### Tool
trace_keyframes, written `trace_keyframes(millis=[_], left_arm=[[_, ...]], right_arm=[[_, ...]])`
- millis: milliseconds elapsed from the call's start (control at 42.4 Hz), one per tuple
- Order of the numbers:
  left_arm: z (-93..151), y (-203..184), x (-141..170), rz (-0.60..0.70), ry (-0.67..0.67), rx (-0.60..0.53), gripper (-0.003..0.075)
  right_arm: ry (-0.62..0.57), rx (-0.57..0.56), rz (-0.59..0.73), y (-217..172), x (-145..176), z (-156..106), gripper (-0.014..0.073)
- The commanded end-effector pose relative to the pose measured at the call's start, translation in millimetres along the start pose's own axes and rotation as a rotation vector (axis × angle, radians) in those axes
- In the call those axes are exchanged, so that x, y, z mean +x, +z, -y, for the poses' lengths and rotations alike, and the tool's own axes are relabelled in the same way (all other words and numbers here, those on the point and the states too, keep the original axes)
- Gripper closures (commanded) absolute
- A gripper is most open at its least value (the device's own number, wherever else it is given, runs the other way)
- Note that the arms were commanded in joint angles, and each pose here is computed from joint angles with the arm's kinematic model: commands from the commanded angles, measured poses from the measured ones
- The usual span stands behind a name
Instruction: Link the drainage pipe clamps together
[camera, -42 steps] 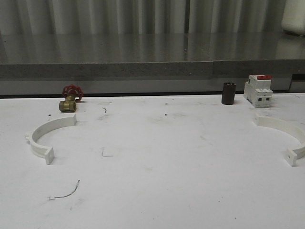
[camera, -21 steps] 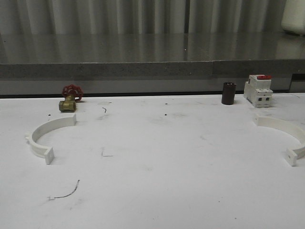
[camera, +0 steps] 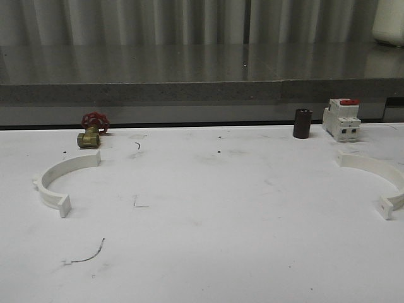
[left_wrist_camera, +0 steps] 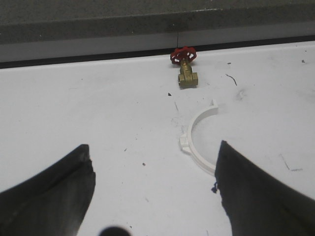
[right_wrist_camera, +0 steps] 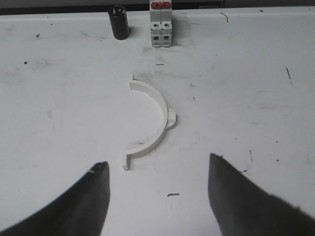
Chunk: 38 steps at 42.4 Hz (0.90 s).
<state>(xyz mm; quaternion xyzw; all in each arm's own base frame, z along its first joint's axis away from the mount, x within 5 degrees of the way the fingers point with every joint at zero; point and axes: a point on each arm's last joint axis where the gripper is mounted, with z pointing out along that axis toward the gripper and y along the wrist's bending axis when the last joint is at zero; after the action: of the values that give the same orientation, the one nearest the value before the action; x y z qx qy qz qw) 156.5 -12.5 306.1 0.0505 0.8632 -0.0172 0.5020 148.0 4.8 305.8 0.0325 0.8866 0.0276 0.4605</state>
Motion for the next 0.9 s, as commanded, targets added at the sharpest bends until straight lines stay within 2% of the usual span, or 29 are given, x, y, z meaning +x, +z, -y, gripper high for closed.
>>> trace_keyframes(millis=[0,118,330,589,872], left_arm=[[3,-3,-23,0.043,0.003,0.018,0.0190],[11,10,-37,-0.040,0.043,0.059,0.0195],[28,60,-50,-0.236,0.084,0.118,0.0223],[39,133,-45,-0.428,0.091,0.133,0.0272],[46,195,-30,-0.580,0.069,0.144,0.0314]], right_arm=[[-0.013,0.000,0.085,-5,-14,0,0.0106],[-0.013,0.000,0.085,-5,-14,0,0.0106],[-0.013,0.000,0.086,-5,-14,0,0.0106],[-0.013,0.000,0.085,-5,-14,0,0.0106],[-0.013,0.000,0.085,-5,-14,0,0.0106]])
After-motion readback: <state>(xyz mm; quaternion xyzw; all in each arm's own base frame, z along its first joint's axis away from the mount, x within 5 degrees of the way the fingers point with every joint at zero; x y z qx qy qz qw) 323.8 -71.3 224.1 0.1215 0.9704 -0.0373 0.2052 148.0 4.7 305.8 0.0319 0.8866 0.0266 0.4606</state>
